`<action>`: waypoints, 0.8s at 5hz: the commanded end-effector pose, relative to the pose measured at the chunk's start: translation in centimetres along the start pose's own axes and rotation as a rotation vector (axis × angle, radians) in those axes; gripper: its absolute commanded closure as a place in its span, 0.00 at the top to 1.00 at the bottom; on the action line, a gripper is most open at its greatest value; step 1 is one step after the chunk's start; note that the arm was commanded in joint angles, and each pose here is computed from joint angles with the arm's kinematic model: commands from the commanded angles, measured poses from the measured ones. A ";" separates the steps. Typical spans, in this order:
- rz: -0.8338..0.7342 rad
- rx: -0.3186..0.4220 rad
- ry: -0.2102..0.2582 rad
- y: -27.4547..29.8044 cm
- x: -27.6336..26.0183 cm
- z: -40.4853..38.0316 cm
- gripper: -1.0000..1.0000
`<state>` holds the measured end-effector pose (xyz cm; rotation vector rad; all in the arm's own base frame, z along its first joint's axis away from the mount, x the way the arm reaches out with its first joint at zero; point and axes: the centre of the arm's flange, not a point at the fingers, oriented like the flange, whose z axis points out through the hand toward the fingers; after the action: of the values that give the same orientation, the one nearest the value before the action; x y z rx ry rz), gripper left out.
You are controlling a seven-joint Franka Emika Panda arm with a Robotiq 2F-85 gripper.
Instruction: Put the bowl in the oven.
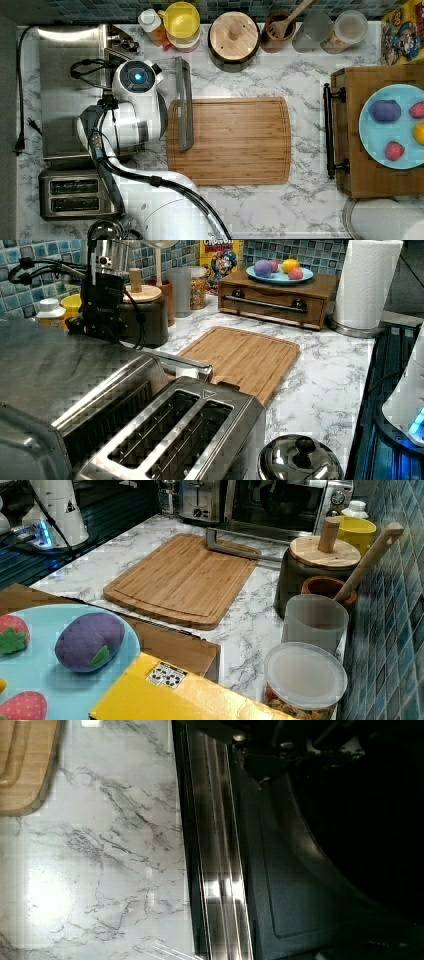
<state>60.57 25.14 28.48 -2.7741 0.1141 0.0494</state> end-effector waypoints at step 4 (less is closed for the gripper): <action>0.073 0.071 -0.047 -3.8 -0.6 2.3 0.00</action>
<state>60.68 24.36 25.85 -2.7388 0.3171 0.1364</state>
